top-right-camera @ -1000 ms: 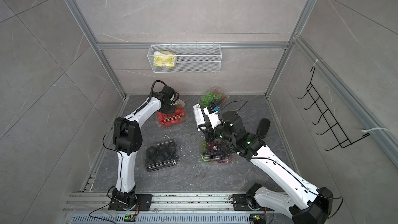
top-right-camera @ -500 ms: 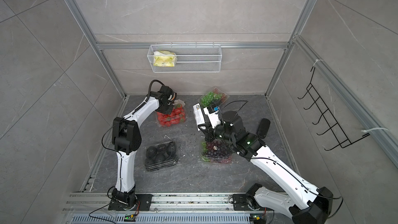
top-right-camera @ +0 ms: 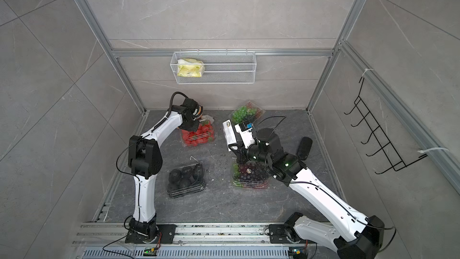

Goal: Label fruit boxes
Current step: Stick the label on the fruit box.

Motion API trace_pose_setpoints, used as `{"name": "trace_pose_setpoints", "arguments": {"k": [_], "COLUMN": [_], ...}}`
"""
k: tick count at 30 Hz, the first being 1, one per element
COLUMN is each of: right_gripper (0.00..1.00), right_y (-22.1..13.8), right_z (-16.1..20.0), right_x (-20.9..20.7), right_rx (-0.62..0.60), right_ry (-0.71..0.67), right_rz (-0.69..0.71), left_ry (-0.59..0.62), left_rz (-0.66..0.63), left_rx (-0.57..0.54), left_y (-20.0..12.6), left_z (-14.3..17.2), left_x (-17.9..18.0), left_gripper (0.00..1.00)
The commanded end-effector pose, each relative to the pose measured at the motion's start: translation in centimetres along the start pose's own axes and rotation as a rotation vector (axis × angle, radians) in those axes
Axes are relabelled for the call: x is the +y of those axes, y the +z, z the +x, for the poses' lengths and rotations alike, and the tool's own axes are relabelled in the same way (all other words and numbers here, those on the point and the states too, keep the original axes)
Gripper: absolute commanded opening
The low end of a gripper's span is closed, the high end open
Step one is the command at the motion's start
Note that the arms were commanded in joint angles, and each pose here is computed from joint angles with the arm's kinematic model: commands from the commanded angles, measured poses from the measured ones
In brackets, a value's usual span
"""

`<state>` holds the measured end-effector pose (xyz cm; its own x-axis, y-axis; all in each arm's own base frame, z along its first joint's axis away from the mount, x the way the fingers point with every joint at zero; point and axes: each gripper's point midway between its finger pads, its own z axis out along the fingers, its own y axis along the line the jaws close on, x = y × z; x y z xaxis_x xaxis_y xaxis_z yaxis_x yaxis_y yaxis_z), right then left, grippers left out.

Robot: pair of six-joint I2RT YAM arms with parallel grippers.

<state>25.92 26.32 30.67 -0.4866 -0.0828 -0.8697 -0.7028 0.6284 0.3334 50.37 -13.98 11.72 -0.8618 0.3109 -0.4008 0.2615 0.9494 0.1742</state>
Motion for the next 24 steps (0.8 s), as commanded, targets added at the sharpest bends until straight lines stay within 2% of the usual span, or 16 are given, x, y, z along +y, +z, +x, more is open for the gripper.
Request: {"name": "trace_pose_setpoints", "arguments": {"k": [1, 24], "right_gripper": [0.00, 0.00], "right_y": [0.4, 0.6], "right_z": [0.2, 0.3], "right_x": [-0.1, -0.4], "right_rx": [-0.004, 0.001], "right_ry": [0.017, 0.019], "right_rz": [-0.009, -0.002], "left_ry": [-0.024, -0.001], "left_rz": [0.051, 0.059], "left_rx": [-0.083, -0.018], "left_y": [-3.5, 0.0], "left_z": [-1.5, -0.8], "left_x": [-0.4, -1.2], "left_gripper": [0.00, 0.00]}}
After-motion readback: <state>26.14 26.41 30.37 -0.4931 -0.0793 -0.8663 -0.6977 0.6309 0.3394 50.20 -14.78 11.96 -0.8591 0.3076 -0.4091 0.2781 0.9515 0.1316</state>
